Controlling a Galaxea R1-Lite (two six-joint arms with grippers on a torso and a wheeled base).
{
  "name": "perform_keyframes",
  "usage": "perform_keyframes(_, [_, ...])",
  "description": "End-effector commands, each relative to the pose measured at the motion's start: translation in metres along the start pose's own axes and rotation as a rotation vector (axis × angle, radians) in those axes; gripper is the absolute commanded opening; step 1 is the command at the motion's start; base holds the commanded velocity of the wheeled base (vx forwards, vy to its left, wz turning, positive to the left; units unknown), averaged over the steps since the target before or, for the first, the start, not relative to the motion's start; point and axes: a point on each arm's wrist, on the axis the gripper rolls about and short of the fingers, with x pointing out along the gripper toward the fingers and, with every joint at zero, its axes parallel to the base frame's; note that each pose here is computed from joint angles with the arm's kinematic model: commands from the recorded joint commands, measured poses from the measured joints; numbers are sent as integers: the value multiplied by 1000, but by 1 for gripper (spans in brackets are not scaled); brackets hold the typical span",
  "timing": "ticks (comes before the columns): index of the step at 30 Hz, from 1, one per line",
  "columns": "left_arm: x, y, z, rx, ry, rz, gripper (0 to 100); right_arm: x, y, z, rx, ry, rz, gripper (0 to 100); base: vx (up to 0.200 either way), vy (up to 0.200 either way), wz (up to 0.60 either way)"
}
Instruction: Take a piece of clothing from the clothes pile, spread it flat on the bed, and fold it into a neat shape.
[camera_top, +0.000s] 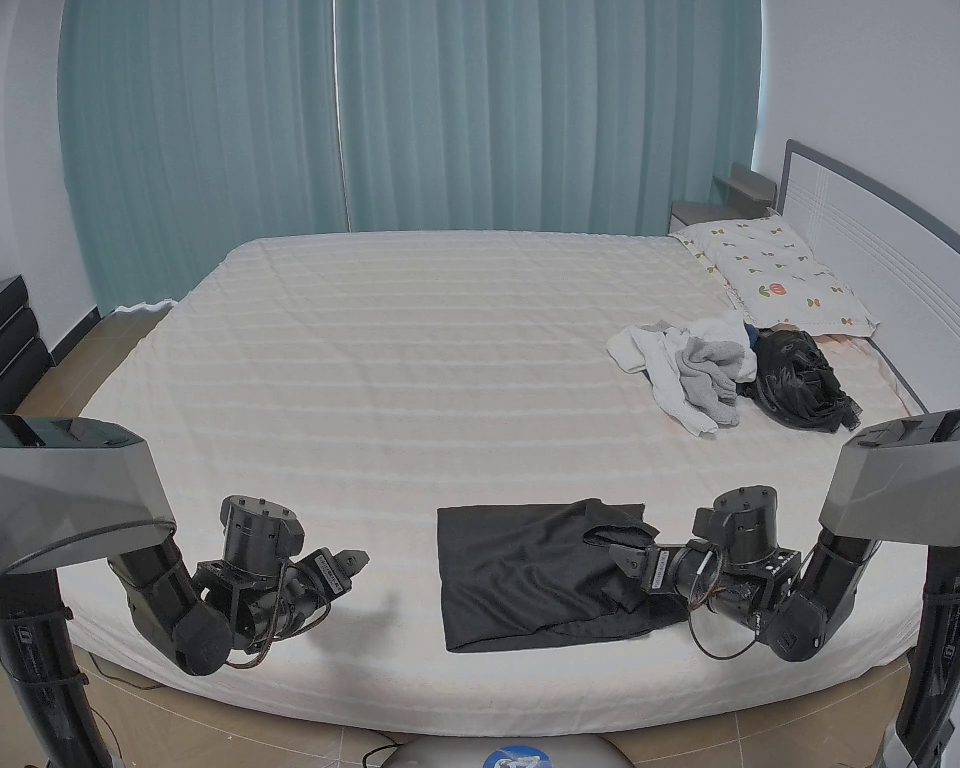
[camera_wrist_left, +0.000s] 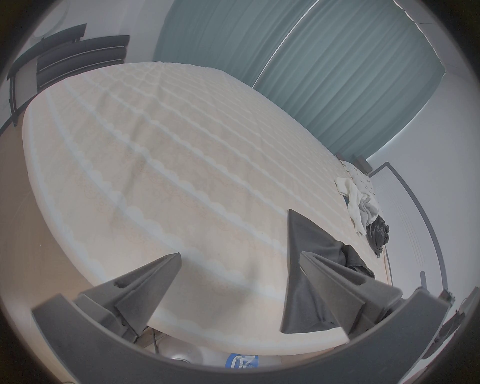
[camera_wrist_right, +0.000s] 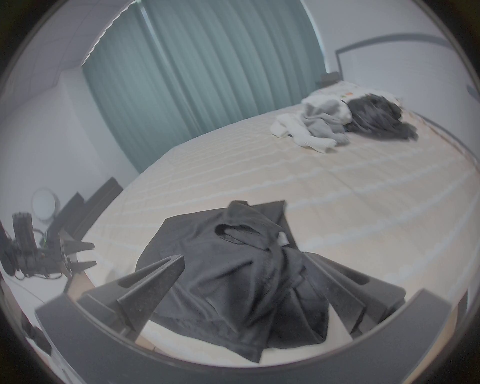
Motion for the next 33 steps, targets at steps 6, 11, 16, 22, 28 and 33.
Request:
perform_keyframes(6, [9,8,-12,10,43,40,100,43,17,33,-198,-9,-60,100,0,0,0])
perform_keyframes(11, [11,10,-14,13,50,48,100,66,13,18,-343,52,-86,100,0,0,0])
perform_keyframes(16, [14,11,-15,13,54,54,100,80,14,9,-391,57,-88,100,0,0,0])
perform_keyframes(22, [17,12,-16,13,57,61,100,83,11,6,-418,59,-106,0,0,0,0])
perform_keyframes(28, [19,14,-18,17,64,68,100,84,6,20,-375,-40,-121,0,0,0,0])
perform_keyframes(33, [21,14,-19,19,62,76,100,76,-10,35,-278,-80,-147,0,0,0,0])
